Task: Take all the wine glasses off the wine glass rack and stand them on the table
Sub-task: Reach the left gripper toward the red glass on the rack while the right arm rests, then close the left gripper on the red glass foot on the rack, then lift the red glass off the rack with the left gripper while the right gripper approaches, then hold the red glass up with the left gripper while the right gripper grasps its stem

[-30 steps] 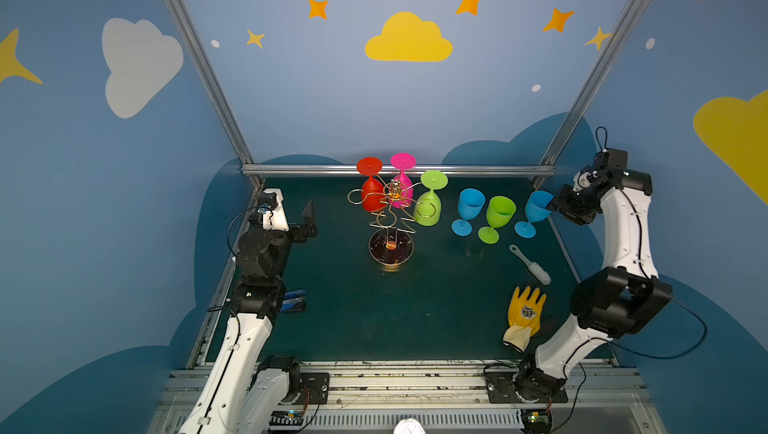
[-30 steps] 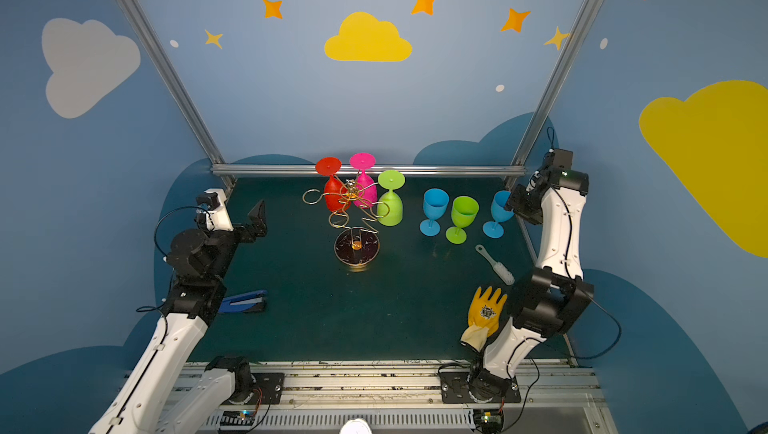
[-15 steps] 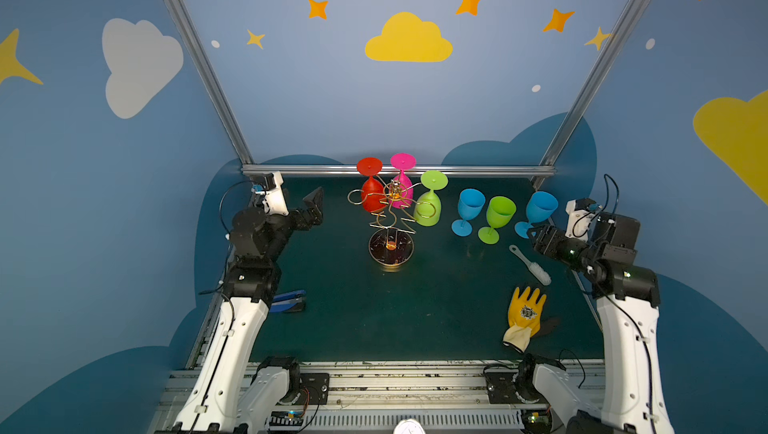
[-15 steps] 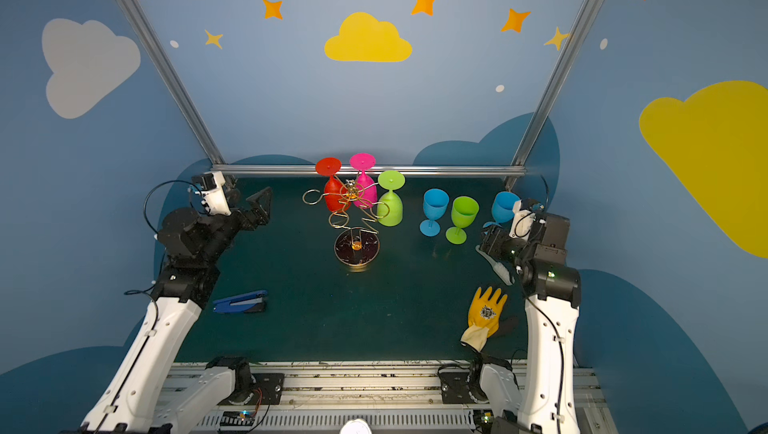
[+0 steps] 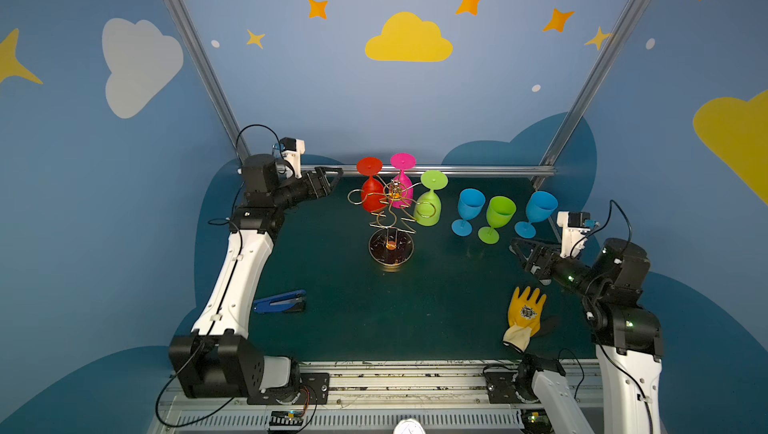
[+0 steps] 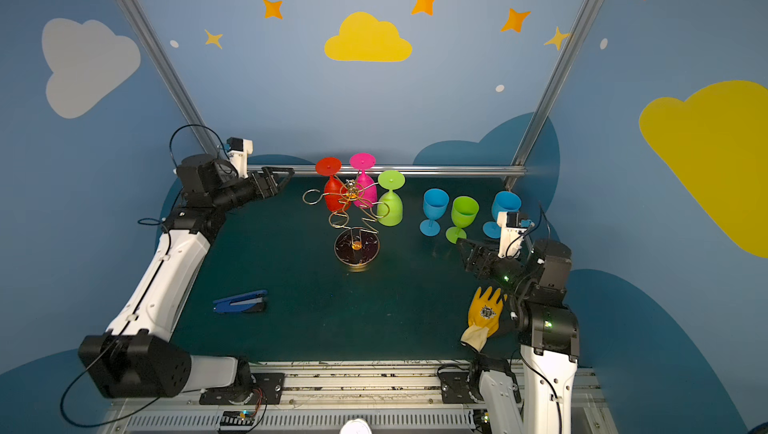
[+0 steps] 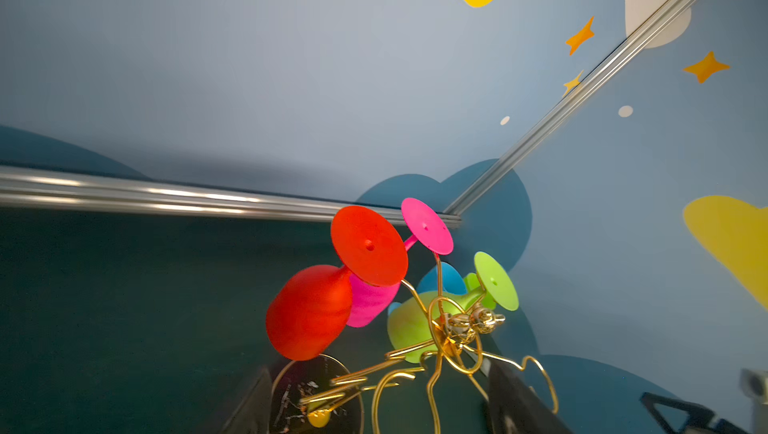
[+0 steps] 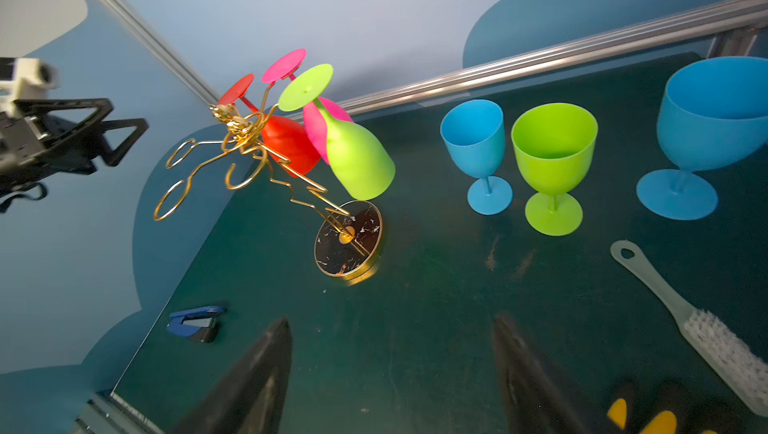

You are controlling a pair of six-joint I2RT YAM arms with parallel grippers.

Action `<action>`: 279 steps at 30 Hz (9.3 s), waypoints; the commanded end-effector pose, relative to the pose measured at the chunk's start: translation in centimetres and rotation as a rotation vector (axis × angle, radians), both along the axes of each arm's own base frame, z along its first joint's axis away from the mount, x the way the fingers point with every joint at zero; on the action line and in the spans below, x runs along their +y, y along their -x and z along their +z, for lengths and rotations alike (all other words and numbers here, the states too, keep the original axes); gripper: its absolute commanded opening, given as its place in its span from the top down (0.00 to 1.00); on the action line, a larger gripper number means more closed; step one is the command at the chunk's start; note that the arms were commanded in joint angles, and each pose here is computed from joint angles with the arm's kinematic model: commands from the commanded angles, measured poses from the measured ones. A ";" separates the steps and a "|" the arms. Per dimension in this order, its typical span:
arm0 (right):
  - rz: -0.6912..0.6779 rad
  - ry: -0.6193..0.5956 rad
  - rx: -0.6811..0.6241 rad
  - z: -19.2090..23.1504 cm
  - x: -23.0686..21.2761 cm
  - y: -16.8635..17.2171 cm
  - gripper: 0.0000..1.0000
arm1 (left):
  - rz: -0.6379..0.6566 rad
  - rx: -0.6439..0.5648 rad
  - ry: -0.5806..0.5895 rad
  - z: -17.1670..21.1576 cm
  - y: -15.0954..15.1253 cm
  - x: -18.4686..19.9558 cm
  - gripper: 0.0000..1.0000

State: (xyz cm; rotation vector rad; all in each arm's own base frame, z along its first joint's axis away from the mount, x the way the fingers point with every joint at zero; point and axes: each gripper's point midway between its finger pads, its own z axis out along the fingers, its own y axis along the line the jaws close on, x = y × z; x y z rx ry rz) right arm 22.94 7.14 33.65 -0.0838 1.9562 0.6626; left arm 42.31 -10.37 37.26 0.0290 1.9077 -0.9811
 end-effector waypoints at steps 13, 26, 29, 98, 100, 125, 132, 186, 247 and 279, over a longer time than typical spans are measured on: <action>0.160 0.005 -0.062 0.9 2.9 2.5 0.23 | -0.105 0.180 0.122 -3.4 -4.6 -2.3 0.28; 0.176 -0.003 -0.064 1.1 3.2 2.6 0.23 | -0.127 0.201 0.084 -5.1 -7.7 -5.0 0.33; 0.180 -0.005 -0.067 1.3 3.3 2.8 0.23 | -0.127 0.203 0.083 -5.2 -8.3 -5.2 0.36; 0.164 -0.044 -0.074 1.8 3.3 3.1 0.23 | -0.189 0.173 0.309 0.2 -7.9 -4.8 0.97; 0.162 -0.046 -0.073 1.8 3.3 3.1 0.23 | -0.194 0.170 0.315 0.6 -7.7 -4.8 0.97; 0.159 -0.055 -0.081 2.0 3.3 3.4 0.23 | -0.277 0.203 0.302 -0.4 -5.3 -8.1 0.97; 0.157 -0.051 -0.083 2.0 3.3 3.4 0.23 | -0.298 0.208 0.284 -0.7 -4.9 -9.2 0.97; 0.305 -0.061 -0.269 9.9 6.8 2.5 0.23 | -0.175 -0.081 0.452 14.7 1.3 3.1 0.97; 0.612 0.251 -0.781 11.6 29.0 -6.5 0.13 | -0.653 0.067 0.566 17.1 15.9 -10.3 0.97; 0.436 0.350 -0.126 6.6 17.6 -0.5 0.55 | -0.193 -0.715 -0.128 11.8 10.8 -8.4 0.42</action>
